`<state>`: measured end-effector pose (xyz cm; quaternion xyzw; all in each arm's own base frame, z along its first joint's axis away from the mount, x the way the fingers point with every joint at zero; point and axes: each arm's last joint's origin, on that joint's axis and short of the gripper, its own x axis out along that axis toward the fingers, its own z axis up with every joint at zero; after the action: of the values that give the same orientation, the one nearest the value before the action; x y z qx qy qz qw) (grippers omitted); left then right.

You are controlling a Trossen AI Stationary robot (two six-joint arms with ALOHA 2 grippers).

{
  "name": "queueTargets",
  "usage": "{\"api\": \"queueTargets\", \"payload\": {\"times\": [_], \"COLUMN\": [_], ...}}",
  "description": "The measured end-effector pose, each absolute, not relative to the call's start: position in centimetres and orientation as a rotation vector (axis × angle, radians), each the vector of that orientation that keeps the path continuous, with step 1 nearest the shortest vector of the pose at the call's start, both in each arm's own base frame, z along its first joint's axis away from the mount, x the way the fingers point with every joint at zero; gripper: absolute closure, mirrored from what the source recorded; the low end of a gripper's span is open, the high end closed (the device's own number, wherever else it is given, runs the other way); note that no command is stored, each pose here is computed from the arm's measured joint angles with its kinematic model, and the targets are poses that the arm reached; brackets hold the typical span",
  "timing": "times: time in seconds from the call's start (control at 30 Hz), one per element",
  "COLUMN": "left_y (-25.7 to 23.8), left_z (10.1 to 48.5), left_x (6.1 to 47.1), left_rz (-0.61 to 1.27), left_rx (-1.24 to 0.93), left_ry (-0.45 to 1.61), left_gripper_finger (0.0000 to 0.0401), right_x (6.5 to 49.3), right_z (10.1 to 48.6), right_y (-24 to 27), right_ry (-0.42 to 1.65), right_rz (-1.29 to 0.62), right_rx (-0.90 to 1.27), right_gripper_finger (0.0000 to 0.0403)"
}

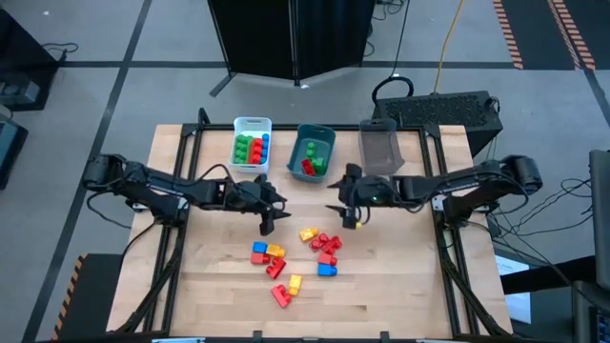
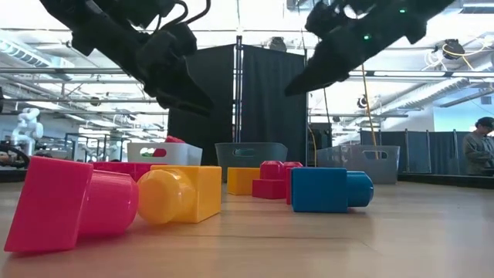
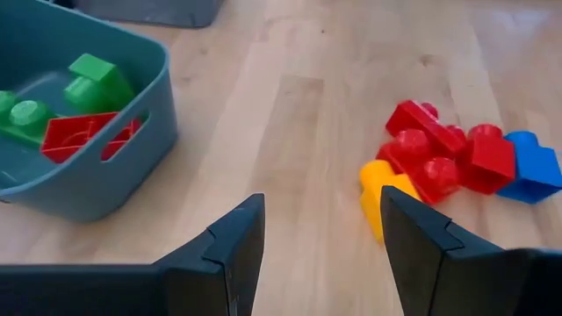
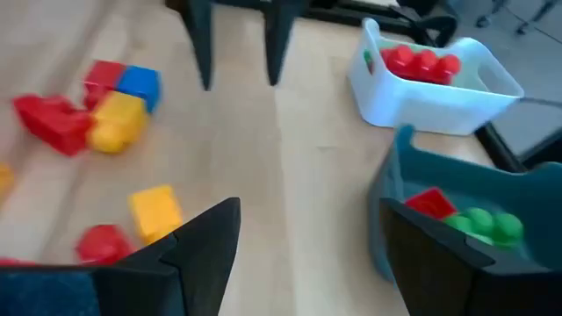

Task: Sort blocks by size
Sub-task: Put the 2 studs red game piece into the blue bin

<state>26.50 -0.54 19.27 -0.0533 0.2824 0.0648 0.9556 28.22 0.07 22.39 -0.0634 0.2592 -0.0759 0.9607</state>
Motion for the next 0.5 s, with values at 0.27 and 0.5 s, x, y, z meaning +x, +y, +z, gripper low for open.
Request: {"api": "queueTargets", "payload": {"times": [0.27,0.5], "left_y": [-1.9,-2.2], "left_z": [19.5,19.6], "left_x": [26.6,26.6], "left_rz": [0.152,0.148], "left_rx": [-0.092,-0.09], "left_ry": [0.539,0.534], "left_gripper_finger": [0.0218,0.0218], "right_x": [28.1,28.0], "right_z": [21.9,21.7], "right_y": [2.0,3.2], "right_ry": [0.482,0.489], "right_rz": [-0.038,0.038], "right_rx": [-0.121,-0.119], "right_gripper_finger": [0.0148,0.0148]}}
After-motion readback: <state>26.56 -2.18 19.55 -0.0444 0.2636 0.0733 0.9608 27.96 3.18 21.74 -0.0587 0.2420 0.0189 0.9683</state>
